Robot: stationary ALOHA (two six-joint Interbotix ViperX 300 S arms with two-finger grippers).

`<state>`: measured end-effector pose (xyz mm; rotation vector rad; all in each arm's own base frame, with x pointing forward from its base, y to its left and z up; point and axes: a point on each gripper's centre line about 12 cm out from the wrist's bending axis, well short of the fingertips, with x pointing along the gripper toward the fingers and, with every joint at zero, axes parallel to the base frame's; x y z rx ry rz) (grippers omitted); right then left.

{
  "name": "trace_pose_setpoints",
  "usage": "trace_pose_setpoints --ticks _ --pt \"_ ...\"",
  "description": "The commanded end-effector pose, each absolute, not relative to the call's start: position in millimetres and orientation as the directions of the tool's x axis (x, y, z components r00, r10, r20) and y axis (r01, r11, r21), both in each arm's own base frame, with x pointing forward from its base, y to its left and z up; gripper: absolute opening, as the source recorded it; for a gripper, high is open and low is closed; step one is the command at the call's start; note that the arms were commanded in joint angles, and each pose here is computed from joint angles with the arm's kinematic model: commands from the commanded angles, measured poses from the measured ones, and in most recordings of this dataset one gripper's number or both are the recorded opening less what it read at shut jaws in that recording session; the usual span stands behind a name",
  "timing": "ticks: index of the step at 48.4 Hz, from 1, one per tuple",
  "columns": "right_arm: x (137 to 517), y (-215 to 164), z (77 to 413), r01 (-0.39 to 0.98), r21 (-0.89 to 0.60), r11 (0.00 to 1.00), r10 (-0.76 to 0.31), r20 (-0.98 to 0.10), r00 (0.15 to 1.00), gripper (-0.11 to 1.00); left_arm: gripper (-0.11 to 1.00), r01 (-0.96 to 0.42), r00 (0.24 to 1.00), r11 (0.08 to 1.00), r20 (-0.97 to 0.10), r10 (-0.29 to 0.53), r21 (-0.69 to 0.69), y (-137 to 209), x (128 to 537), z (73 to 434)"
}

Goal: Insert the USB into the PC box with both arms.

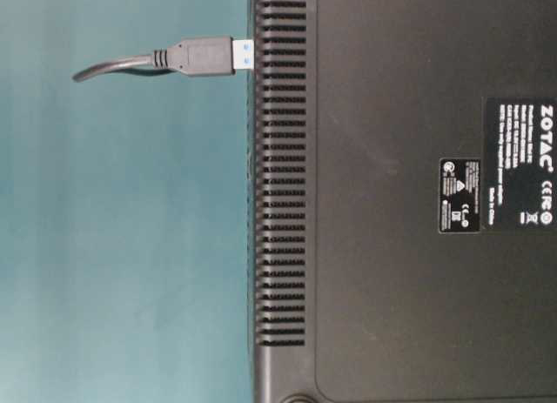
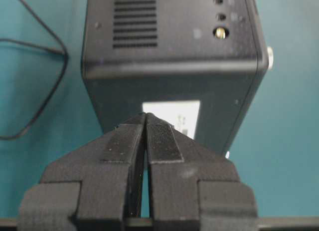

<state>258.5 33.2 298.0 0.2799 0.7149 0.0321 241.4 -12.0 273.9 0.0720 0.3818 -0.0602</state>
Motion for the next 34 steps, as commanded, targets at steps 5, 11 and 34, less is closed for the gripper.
trace_pose_setpoints --ticks 5,11,34 --pt "276.7 38.7 323.5 0.061 0.268 0.961 0.132 -0.645 0.753 0.60 0.01 0.070 0.937 0.996 -0.347 -0.045 0.060 -12.1 244.1 286.9" --pt "296.4 41.8 332.3 0.061 0.258 0.964 0.128 -0.655 0.745 0.74 0.01 0.069 0.936 0.996 -0.348 -0.044 0.060 -11.7 244.1 287.2" --pt "355.2 54.0 338.9 0.080 0.210 0.974 0.117 -0.780 0.614 0.72 0.01 0.067 0.937 0.996 -0.347 -0.044 0.055 -11.7 243.9 287.6"
